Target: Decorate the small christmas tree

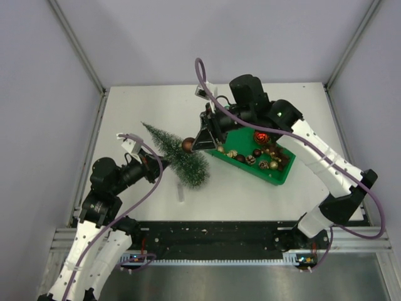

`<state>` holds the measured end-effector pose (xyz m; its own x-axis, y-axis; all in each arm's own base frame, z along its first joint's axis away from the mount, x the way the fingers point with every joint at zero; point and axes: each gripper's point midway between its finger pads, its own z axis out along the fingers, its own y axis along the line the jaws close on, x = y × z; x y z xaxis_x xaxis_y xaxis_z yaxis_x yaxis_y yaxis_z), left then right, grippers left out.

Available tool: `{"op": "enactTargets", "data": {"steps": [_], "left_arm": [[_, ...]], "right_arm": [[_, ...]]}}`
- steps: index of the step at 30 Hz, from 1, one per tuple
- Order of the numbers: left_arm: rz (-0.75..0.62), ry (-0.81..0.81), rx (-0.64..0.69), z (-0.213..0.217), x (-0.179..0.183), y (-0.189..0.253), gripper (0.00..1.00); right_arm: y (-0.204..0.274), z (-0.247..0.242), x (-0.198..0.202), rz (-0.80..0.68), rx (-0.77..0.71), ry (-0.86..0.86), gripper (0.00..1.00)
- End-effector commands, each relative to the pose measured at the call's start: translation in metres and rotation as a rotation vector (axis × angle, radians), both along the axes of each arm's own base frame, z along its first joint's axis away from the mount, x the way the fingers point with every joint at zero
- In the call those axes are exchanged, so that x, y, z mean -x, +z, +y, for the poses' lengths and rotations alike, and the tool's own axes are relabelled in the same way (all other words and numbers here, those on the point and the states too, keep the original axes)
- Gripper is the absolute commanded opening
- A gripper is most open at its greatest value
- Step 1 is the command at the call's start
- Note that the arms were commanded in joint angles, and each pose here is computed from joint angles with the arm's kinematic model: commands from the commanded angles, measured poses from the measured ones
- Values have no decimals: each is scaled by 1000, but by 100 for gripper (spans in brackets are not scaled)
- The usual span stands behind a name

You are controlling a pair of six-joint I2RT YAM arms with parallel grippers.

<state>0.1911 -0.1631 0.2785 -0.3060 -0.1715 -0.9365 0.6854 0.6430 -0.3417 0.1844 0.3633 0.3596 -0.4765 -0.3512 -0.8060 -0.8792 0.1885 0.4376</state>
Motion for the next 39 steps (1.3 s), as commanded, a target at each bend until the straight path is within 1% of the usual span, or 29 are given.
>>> {"op": "enactTargets", "data": {"steps": [1,12,17,23,29,33,37,39], "left_arm": [[-25,-3,17,-2,-2,8,0],[-37,-27,19,-4,2,12,0],[-45,-33,19,-4,4,14,0],[-48,-36,21,-4,5,14,0],[-49,-52,28,-6,6,15,0],[-52,-59,29,-7,8,16,0],[-49,-62,28,-7,9,15,0],[-46,-65,29,-7,9,15,0]], "right_arm": [[55,-1,15,-102,-131,59,24],[59,13,-15,-141,-125,-38,24],[45,12,-26,-145,-82,-73,24],[16,3,-39,-134,-13,-128,24],[1,-6,-51,-140,12,-182,27],[2,-7,-53,-146,-10,-194,34],[2,-10,-54,-143,-26,-199,49],[4,-12,-54,-146,-41,-205,54]]}}
